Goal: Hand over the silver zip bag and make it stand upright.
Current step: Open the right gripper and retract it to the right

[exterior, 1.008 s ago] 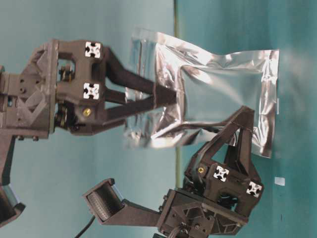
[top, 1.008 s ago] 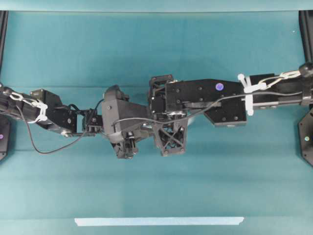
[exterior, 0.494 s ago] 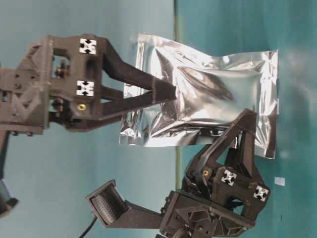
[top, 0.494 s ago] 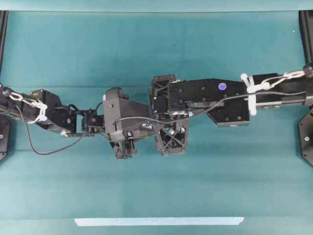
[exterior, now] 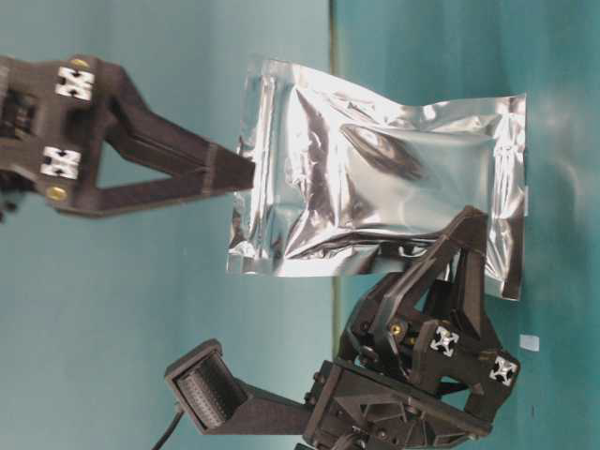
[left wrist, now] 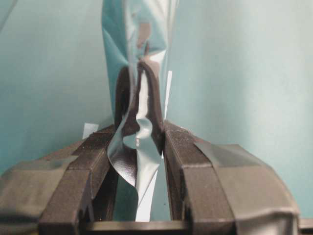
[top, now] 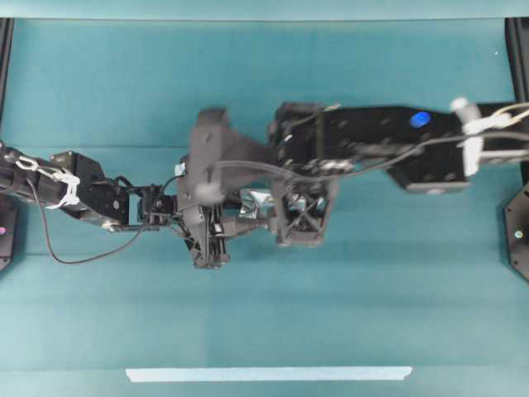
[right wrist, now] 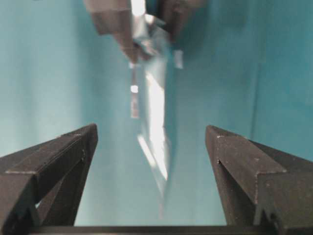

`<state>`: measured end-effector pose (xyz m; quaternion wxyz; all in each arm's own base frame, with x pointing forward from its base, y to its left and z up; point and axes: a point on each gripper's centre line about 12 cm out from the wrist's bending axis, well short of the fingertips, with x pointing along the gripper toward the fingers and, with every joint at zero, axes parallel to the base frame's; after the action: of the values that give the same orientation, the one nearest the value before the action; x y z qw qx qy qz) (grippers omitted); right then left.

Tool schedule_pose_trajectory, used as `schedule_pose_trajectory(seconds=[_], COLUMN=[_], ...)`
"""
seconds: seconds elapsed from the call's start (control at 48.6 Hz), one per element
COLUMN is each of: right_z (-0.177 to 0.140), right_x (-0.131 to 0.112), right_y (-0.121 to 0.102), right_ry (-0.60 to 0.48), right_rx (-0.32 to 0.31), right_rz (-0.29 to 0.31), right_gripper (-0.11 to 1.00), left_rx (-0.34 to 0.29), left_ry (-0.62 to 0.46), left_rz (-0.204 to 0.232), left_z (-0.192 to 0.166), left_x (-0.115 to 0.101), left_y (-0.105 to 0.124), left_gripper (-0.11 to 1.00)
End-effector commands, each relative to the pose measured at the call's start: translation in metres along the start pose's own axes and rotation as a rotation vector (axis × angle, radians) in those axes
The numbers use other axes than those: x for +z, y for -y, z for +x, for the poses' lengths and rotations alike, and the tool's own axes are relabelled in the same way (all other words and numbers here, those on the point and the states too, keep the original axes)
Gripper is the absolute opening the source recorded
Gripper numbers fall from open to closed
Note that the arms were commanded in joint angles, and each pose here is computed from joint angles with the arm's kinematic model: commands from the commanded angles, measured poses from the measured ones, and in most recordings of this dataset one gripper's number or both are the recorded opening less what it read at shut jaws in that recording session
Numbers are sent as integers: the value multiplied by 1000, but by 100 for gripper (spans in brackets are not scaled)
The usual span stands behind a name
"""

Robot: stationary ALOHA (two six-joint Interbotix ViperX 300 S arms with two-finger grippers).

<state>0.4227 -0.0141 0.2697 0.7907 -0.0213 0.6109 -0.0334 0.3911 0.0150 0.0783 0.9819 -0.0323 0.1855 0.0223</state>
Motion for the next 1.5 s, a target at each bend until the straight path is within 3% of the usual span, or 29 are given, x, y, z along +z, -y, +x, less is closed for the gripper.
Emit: schedule_pose_trajectory(seconds=[0.0, 0.391, 0.803, 1.214, 1.482], right_z=[-22, -33, -33, -37, -40], right_x=[-5, -40, -70, -91, -105], right_y=[1, 1, -3, -3, -2], right_ry=[66, 225, 337, 438, 456], right_rx=[-1, 31, 80, 100, 103], right_rz=[34, 202, 305, 316, 318], right_gripper=[88, 88, 88, 88, 88], left_rx=[-7, -15, -24, -28, -32], left_ry=[9, -7, -14, -20, -37], left_rz=[7, 13, 17, 21, 56], left_z=[0, 0, 0, 0, 3], left_x=[3, 0, -1, -3, -4], left_y=[2, 6, 10, 11, 14], left_gripper=[28, 28, 28, 28, 28])
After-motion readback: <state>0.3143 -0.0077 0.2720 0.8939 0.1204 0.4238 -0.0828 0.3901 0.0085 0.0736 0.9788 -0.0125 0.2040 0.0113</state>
